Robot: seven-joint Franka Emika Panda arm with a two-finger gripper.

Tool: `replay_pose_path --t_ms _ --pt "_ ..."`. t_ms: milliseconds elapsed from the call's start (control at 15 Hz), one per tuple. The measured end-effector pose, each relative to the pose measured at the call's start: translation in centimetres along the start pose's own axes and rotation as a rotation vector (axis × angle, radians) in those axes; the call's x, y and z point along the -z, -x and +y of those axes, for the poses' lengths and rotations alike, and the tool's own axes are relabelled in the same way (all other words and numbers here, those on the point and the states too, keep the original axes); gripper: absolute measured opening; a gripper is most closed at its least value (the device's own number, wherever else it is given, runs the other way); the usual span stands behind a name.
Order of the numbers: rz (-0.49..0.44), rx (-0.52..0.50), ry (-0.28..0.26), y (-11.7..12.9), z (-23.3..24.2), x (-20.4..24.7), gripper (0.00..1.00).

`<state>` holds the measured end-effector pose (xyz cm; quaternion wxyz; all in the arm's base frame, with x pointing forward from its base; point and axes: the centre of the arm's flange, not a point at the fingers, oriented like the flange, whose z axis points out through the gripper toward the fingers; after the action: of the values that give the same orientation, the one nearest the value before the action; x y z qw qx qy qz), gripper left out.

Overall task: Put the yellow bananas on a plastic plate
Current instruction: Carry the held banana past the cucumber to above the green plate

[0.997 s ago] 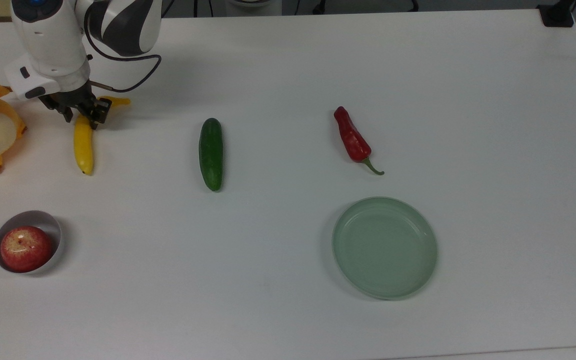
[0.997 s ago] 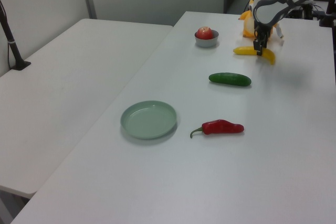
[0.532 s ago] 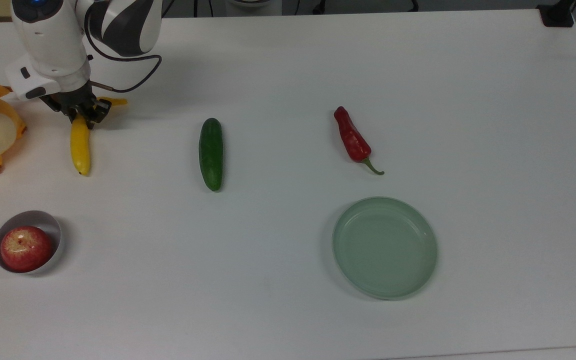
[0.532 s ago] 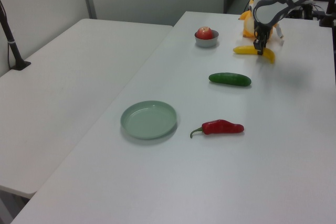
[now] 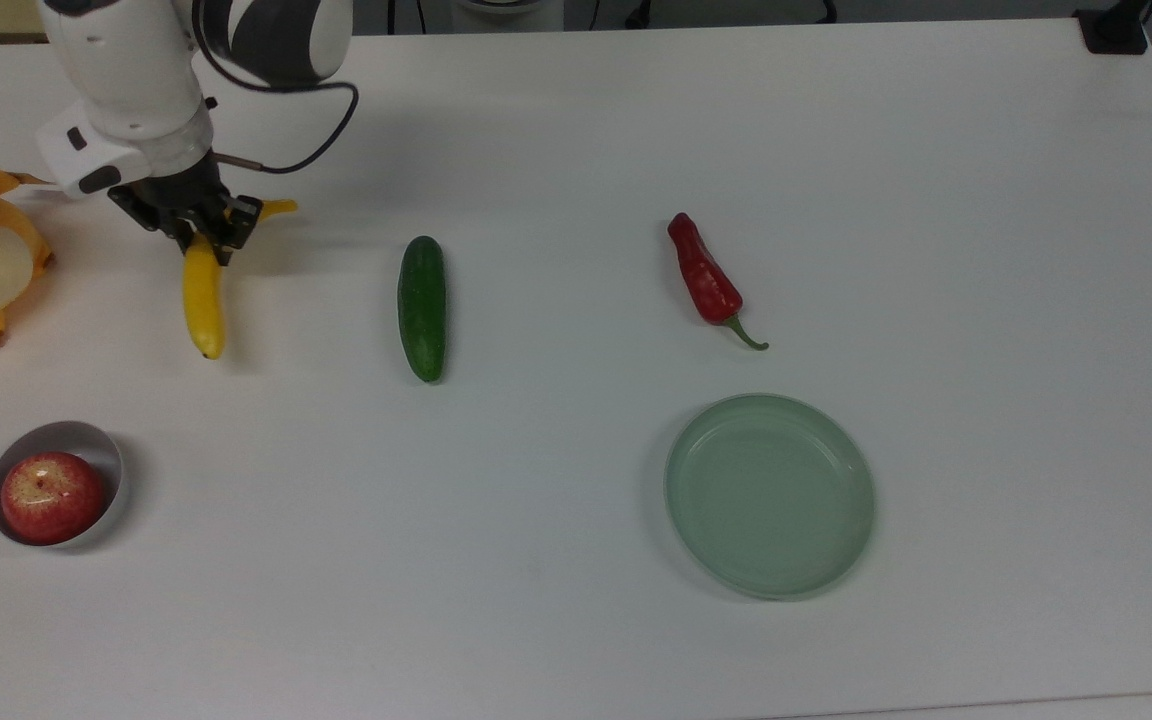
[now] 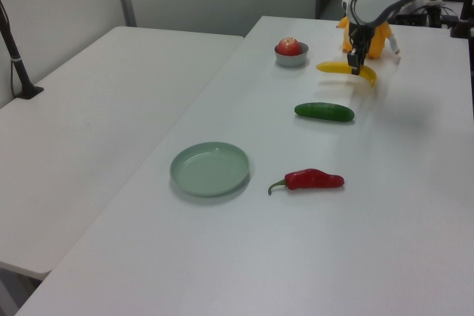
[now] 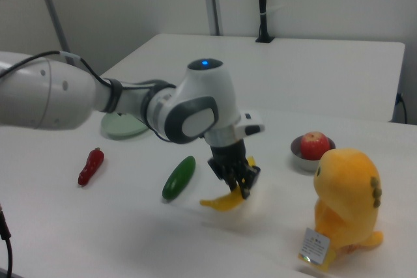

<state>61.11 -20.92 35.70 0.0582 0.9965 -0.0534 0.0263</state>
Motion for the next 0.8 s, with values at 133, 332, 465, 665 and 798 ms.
replay_pose_path --t_ms 133,332,465,665,798 --pt "0.048 0.006 -0.048 -0.7 -2.5 2.7 0.33" --pt "0.076 -0.010 -0.112 -2.0 -7.3 6.8 0.33" --pt "0.107 -0.033 -0.144 -3.1 -10.9 9.3 0.33" --pt "0.149 -0.085 -0.187 -4.2 -16.7 12.4 0.33" --pt "0.164 -0.124 -0.218 -4.6 -20.5 13.9 0.33"
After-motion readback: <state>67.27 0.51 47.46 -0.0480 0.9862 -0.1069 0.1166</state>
